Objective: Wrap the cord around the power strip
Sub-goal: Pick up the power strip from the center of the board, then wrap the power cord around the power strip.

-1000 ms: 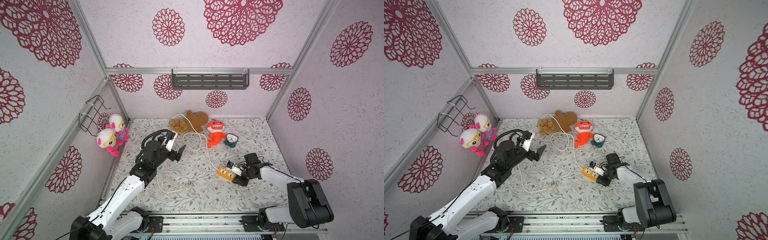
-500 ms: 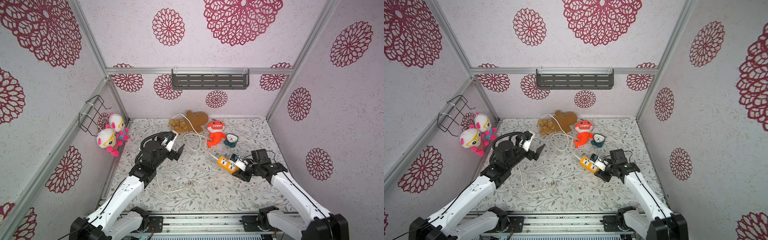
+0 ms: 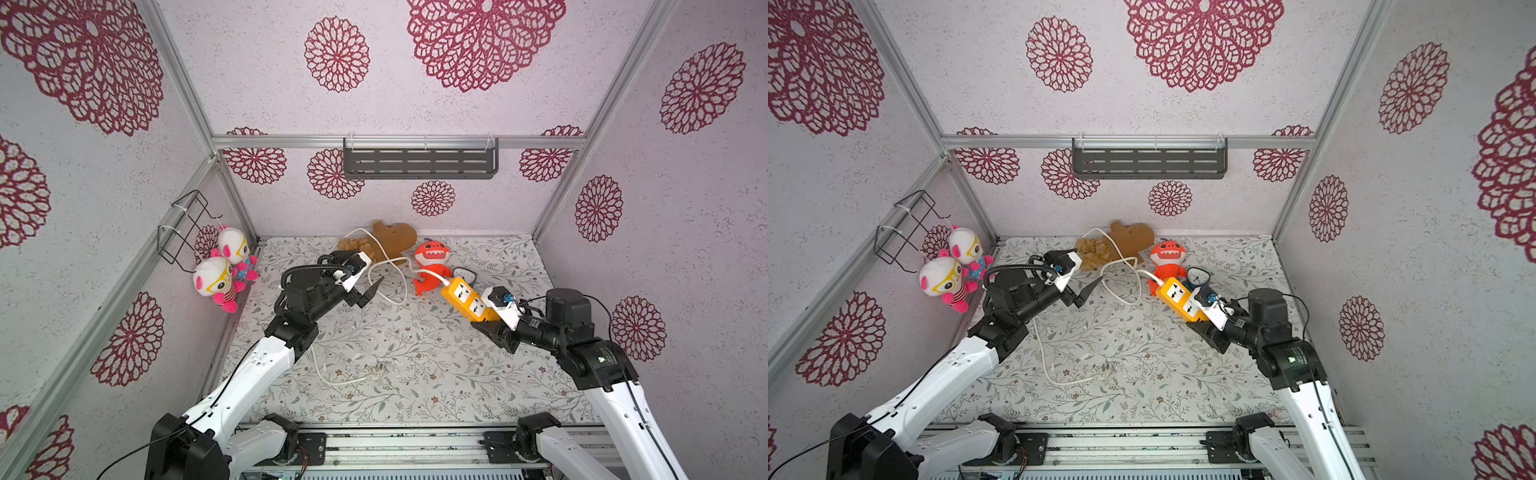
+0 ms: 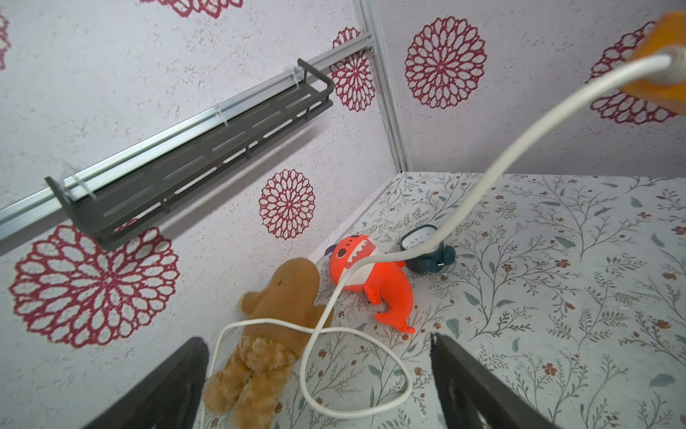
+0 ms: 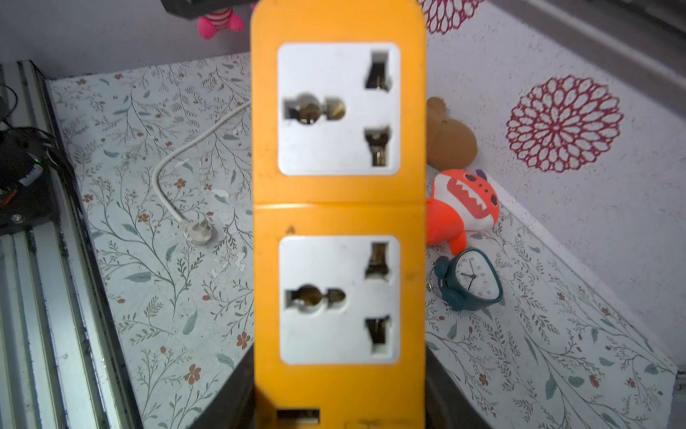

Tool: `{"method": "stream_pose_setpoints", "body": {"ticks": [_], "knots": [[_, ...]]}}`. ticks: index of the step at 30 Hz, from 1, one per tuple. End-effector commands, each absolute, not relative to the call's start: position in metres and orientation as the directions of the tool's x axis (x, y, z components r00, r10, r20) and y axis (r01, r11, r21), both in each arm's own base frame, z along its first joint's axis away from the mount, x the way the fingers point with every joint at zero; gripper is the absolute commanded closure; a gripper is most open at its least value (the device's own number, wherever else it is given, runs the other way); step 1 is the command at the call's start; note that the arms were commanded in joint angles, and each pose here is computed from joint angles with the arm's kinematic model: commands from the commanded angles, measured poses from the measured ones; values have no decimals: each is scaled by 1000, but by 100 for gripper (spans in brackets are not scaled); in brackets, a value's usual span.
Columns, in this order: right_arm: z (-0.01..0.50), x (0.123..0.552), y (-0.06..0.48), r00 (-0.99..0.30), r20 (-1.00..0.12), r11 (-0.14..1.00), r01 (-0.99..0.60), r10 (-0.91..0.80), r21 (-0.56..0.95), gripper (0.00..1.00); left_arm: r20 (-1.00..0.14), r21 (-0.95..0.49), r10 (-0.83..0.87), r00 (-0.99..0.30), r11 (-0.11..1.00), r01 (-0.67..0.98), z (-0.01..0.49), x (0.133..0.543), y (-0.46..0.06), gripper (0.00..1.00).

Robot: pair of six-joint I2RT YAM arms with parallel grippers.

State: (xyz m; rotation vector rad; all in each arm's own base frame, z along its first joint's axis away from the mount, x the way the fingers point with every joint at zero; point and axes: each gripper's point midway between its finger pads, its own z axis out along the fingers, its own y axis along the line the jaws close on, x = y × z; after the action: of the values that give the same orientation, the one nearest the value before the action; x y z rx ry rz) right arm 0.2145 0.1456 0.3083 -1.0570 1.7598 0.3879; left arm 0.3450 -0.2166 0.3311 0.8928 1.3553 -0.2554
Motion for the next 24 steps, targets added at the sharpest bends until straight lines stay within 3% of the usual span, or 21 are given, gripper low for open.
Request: {"method": "stream_pose_setpoints", "body": {"ticks": [1,9,17,24], "knots": [[363,204,157,-10,-921,537,-815,-388,-218,69,-884,467,302,357,588,660,347,342,-233,3],[417,193,163,73,-935,494,-833,-348,-249,69,-864,498,294,408,609,617,356,373,-243,3],[449,193,164,146,-940,506,-811,-309,-292,69,-940,270,7,340,621,736,352,393,-254,2],[455,200,165,158,-937,512,-803,-311,-305,69,-966,201,-16,260,588,784,311,385,-269,6]]}}
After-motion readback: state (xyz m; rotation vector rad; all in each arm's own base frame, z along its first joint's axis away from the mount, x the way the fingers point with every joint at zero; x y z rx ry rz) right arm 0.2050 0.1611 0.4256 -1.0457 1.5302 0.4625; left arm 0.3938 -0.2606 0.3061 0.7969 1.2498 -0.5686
